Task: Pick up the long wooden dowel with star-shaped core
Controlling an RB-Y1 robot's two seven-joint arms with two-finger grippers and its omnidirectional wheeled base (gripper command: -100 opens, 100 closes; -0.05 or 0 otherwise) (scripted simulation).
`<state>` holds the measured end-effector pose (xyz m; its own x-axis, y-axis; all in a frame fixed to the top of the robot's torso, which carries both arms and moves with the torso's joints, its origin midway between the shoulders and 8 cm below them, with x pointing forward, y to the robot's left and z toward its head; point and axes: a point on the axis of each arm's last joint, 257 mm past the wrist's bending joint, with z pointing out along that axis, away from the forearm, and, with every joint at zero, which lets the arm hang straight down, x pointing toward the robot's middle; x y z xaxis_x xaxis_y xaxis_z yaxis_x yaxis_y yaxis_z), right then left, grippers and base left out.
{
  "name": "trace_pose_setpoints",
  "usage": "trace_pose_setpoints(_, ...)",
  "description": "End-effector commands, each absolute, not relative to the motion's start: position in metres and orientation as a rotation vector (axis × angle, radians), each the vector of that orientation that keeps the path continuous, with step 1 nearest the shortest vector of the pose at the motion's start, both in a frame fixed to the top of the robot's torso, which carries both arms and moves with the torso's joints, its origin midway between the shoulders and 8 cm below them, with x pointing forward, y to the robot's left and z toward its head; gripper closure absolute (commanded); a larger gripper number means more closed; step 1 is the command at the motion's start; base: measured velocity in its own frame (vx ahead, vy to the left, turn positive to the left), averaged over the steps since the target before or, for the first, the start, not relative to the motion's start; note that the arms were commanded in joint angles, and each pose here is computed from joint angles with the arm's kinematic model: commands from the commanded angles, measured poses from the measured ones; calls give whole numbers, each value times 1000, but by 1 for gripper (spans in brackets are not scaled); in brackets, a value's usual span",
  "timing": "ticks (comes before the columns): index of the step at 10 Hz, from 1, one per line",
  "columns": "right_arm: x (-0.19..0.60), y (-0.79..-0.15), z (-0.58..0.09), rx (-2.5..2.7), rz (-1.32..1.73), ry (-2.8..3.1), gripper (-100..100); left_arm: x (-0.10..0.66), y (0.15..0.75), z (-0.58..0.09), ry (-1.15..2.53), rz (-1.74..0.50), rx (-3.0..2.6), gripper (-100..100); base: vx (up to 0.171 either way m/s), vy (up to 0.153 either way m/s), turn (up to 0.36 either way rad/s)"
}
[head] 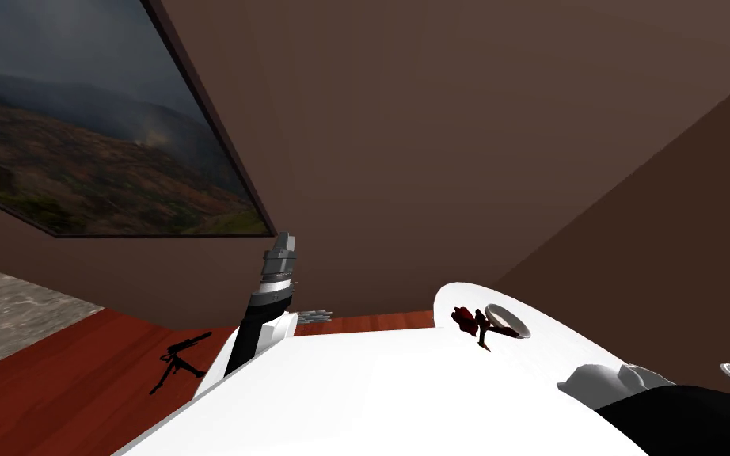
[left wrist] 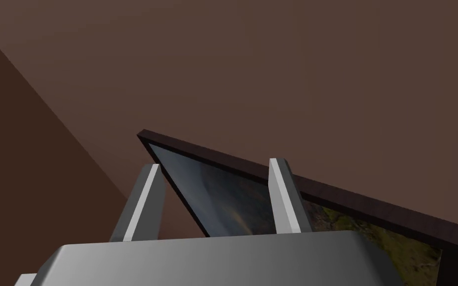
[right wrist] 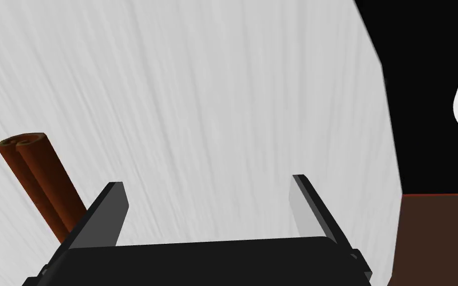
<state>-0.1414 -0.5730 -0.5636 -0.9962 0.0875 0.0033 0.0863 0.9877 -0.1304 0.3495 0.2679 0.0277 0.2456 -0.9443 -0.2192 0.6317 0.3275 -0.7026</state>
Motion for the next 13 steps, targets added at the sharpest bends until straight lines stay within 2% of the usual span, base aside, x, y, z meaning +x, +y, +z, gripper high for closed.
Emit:
trace_pose_setpoints(1,-133,-579,-560,-127,219,-3129,-100,349,268,28,695,-1148,-537,0,36,-114,72)
trace_pose_setpoints(4,-81,-598,-562,-100,250,-3187,-100,349,268,28,695,-1148,-537,0,1,-177,203)
trace_pose_setpoints(8,-73,-599,-564,-99,252,-3197,-100,349,268,28,695,-1148,-537,0,6,-52,32)
trace_pose_setpoints(9,-72,-599,-564,-97,248,-3200,0,349,268,28,695,-1148,-537,0,1,-6,-4)
trace_pose_setpoints(10,-75,-591,-573,-154,253,-3197,-100,349,268,28,695,-1148,-537,0,-71,-13,252)
trace_pose_setpoints(13,-79,-576,-587,-238,259,-3191,-100,349,268,28,695,-1148,-537,0,-96,-54,184)
